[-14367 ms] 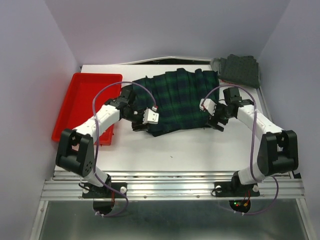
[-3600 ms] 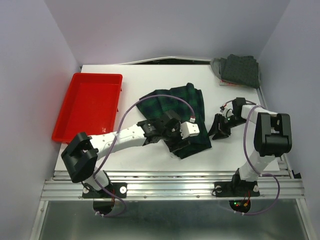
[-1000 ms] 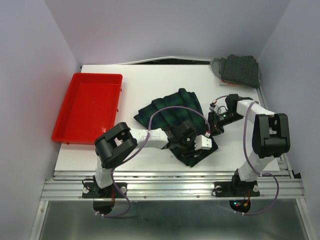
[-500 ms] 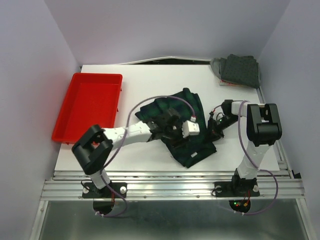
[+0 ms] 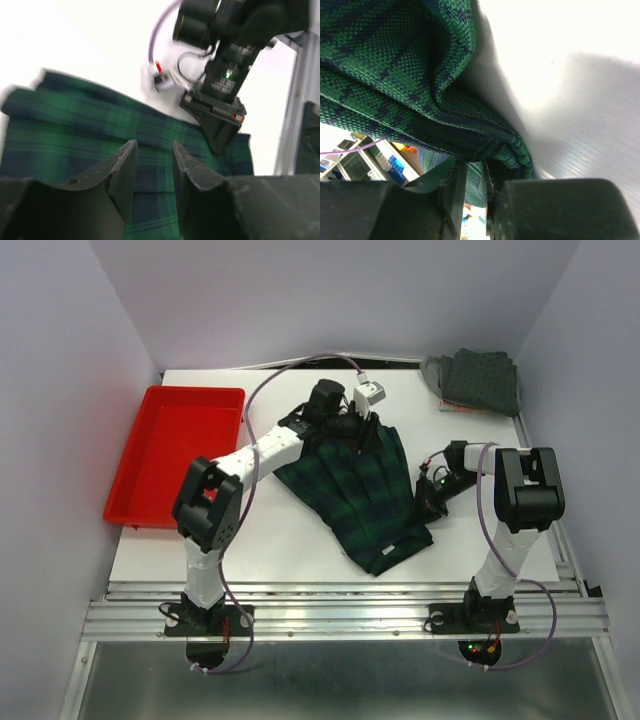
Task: Fold and stack the skirts
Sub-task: Fold the skirt
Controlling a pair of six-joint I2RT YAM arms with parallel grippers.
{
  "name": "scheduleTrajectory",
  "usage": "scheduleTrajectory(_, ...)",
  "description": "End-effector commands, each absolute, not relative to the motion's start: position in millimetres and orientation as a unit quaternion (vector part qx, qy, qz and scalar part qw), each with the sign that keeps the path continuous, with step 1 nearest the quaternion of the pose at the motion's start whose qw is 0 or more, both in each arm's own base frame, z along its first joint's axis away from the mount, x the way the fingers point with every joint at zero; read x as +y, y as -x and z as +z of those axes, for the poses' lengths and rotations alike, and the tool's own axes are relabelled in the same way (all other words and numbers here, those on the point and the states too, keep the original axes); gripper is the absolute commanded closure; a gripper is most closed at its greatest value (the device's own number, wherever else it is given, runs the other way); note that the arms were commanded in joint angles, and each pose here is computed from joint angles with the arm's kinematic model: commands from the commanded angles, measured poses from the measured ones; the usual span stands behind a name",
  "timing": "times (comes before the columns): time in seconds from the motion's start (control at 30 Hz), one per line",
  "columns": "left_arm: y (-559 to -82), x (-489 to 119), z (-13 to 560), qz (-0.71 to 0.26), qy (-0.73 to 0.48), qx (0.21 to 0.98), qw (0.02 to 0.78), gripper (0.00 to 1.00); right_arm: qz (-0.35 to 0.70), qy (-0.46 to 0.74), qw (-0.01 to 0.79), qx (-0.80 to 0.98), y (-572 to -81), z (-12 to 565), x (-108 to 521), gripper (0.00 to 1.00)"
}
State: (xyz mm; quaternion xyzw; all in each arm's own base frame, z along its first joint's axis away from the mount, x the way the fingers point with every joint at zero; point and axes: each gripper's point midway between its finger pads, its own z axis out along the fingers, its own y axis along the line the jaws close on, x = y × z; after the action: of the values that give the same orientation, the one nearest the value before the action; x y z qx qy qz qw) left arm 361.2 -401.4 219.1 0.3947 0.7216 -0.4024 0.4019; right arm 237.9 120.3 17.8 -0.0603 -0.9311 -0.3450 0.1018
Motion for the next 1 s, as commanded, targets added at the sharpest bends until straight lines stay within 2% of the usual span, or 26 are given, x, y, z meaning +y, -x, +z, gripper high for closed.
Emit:
scheduleTrajectory(0.0, -358, -417, 181, -0.512, -0.317, 0.734, 0.313, 0.57, -0.3, 0.048, 0.097, -0.948, -235, -15, 107, 0.76)
scheduleTrajectory(0.07, -364, -426, 162, -0.533, -0.302, 0.732, 0.298, 0.58, -0.305, 0.051, 0.098, -0.946, -235, -14, 109, 0.75)
scheduleTrajectory(0.13, -378, -438, 167, -0.545, -0.302, 0.717, 0.314, 0.58, -0.313, 0.053, 0.1, -0.943, -234, -15, 112, 0.75)
scheduleTrajectory(0.23, -393, -452, 124, -0.537, -0.3, 0.734, 0.289, 0.58, -0.345, 0.059, 0.109, -0.931, -231, -14, 121, 0.73)
scheduleTrajectory(0.37, -438, -462, 69, -0.513, -0.307, 0.752, 0.277, 0.58, -0.394, 0.072, 0.101, -0.911, -231, -12, 135, 0.69)
scheduleTrajectory(0.53, -459, -463, 45, -0.526, -0.292, 0.757, 0.255, 0.6, -0.416, 0.084, 0.113, -0.898, -226, -15, 144, 0.66)
scheduleTrajectory(0.63, -469, -460, 64, -0.529, -0.314, 0.738, 0.277, 0.59, -0.442, 0.08, 0.115, -0.886, -228, -10, 157, 0.63)
scheduleTrajectory(0.73, -477, -449, 117, -0.508, -0.35, 0.716, 0.327, 0.54, -0.456, 0.074, 0.106, -0.881, -234, -3, 168, 0.62)
scheduleTrajectory(0.77, -478, -439, 158, -0.5, -0.358, 0.704, 0.355, 0.53, -0.46, 0.074, 0.095, -0.88, -239, -2, 169, 0.62)
scheduleTrajectory(0.83, -463, -417, 172, -0.49, -0.365, 0.712, 0.345, 0.5, -0.462, 0.071, 0.082, -0.88, -242, 2, 170, 0.62)
scheduleTrajectory(0.87, -449, -401, 222, -0.494, -0.373, 0.693, 0.37, 0.51, -0.462, 0.068, 0.078, -0.881, -242, 2, 170, 0.62)
scheduleTrajectory(0.9, -439, -391, 231, -0.493, -0.373, 0.693, 0.371, 0.51, -0.462, 0.068, 0.076, -0.881, -242, 2, 169, 0.63)
scheduleTrajectory(0.93, -416, -378, 209, -0.496, -0.363, 0.712, 0.339, 0.52, -0.462, 0.068, 0.076, -0.881, -238, 3, 169, 0.63)
scheduleTrajectory(0.97, -388, -366, 246, -0.512, -0.38, 0.686, 0.35, 0.54, -0.463, 0.065, 0.071, -0.881, -239, 2, 169, 0.63)
